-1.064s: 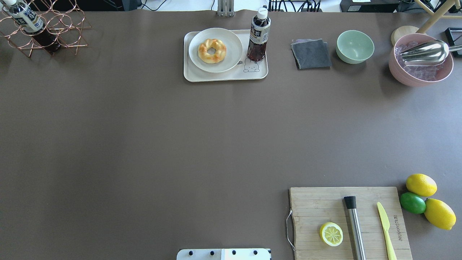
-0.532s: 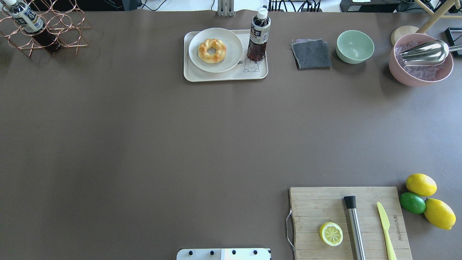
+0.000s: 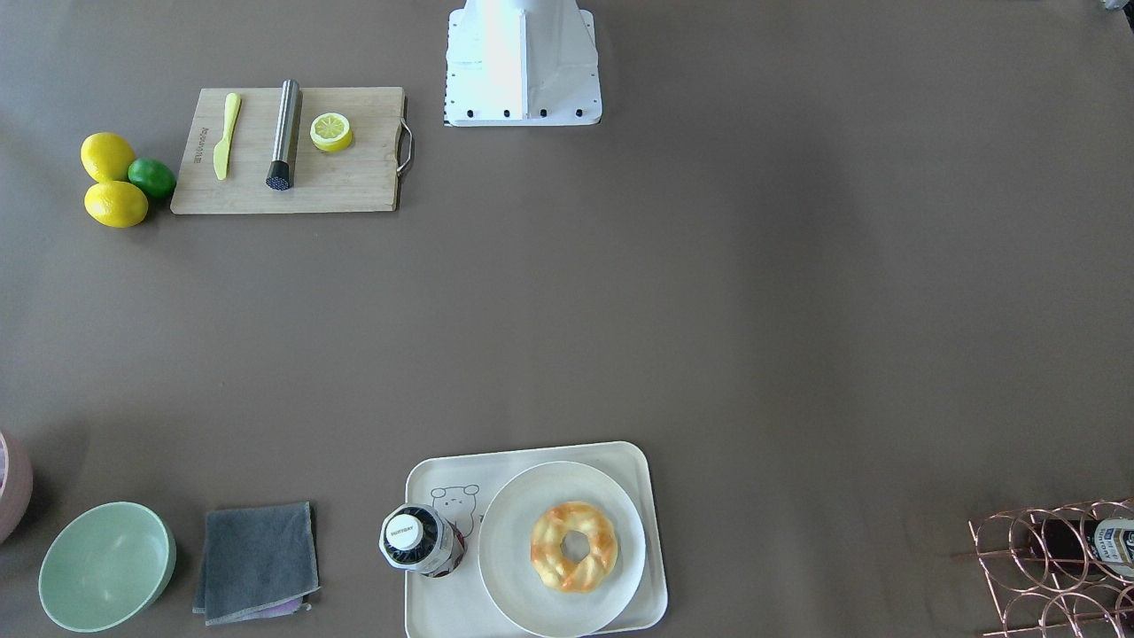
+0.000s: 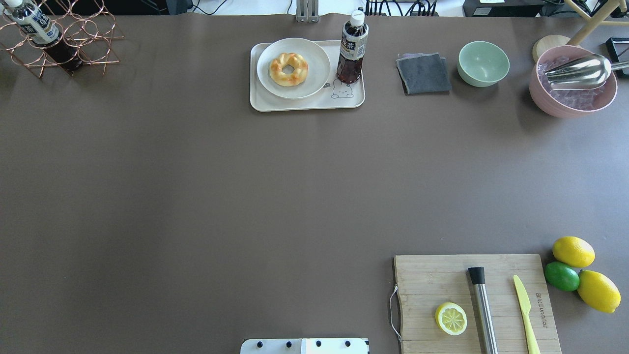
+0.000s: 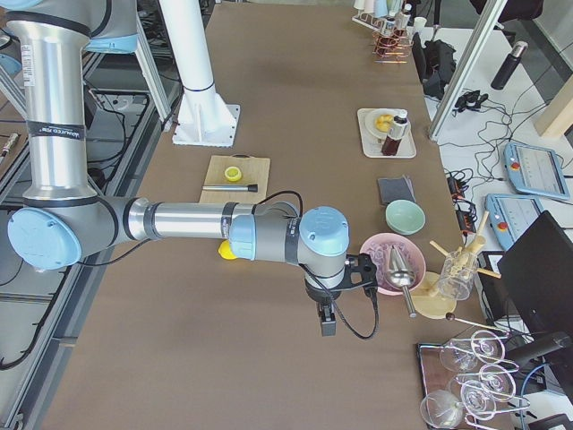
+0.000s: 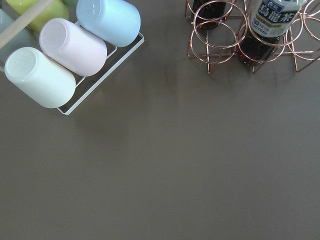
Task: Place donut on tray
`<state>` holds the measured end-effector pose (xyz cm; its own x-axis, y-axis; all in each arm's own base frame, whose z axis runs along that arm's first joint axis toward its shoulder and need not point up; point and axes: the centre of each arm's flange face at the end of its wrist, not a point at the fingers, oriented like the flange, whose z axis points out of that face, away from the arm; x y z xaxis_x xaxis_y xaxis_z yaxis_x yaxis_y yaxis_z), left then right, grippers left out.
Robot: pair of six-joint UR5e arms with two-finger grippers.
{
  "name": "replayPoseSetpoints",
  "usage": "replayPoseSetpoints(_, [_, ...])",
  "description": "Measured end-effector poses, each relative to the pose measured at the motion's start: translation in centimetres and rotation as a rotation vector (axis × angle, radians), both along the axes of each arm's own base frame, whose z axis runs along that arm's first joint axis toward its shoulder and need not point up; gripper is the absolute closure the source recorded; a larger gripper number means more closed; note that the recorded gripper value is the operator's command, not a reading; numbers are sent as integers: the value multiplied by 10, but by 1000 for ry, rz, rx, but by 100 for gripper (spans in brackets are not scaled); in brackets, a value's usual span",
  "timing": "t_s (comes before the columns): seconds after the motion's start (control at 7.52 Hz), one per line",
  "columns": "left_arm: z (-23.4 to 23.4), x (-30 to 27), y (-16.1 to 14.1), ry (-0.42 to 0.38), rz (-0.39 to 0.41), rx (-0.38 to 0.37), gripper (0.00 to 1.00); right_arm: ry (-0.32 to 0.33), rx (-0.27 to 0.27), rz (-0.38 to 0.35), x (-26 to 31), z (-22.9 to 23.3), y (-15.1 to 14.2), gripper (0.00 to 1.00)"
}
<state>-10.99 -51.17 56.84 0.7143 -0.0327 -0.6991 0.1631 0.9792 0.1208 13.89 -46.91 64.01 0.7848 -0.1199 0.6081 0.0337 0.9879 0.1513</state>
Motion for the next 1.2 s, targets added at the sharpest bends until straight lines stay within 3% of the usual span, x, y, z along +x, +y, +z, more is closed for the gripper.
replayPoseSetpoints(1.2, [28,-1,21,-5,-7,-56,2,-29,-16,-4,-4,10,15,0])
